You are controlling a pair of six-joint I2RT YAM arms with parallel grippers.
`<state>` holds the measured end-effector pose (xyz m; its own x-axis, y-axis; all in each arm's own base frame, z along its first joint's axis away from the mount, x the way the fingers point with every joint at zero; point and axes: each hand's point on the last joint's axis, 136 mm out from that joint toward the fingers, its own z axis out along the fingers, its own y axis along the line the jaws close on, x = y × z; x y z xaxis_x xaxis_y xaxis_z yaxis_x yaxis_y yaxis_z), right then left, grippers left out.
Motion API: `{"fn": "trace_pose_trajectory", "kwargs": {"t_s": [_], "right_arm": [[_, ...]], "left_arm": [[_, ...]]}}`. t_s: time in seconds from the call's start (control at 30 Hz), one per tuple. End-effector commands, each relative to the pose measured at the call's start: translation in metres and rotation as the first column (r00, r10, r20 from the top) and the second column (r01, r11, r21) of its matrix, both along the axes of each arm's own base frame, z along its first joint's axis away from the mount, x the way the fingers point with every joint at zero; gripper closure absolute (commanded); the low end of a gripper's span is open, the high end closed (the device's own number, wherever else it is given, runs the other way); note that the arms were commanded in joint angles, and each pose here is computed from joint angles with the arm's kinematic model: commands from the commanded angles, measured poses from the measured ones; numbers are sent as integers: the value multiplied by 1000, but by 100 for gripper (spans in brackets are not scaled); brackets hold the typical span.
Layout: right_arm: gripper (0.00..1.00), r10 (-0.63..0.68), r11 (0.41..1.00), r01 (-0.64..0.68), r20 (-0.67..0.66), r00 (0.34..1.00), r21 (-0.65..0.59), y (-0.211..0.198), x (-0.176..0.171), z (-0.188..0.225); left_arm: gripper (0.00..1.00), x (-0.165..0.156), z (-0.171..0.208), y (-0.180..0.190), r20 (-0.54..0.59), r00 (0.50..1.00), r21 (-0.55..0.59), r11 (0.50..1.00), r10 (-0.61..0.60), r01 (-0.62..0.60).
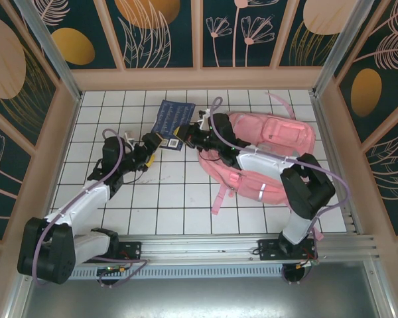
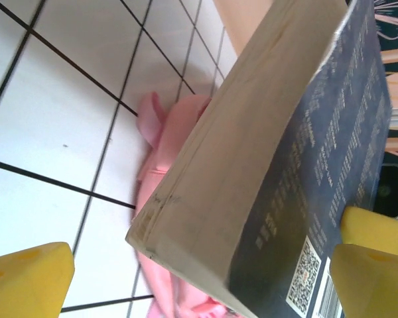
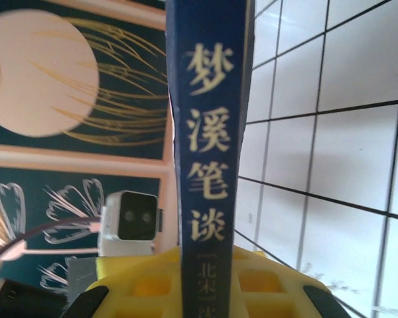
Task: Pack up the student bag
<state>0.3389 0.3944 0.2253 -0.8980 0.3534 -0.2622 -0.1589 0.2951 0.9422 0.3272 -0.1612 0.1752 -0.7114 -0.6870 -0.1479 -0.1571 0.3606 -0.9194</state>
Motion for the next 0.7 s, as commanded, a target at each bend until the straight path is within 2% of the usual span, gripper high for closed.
{"fn": "trace_pose_trajectory", "kwargs": {"t_s": [0.0,0.2,0.33,0.43,0.57,0.67], "right_arm": [[100,-149,971,125,107,983,203,-12,5,69],[100,-173,947,144,79,982,288,-11,-5,77],[100,-193,936,160,78,978,313,-7,-11,79],[100,-197,932,160,84,977,327,-3,-14,80],[100,-218,926,179,82,973,332,-5,-16,77],[100,-241,922,204,75,968,328,-7,-17,73]], "left_arm": [[1,3,40,-4,102,995,-123,992,16,-3],[3,7,53,1,152,985,-244,969,86,-47],[12,15,69,-1,194,975,-319,947,112,-46],[26,21,81,-2,222,966,-332,942,131,-52],[53,25,88,-1,236,960,-331,941,152,-68],[67,26,86,1,232,958,-330,940,169,-85]]}}
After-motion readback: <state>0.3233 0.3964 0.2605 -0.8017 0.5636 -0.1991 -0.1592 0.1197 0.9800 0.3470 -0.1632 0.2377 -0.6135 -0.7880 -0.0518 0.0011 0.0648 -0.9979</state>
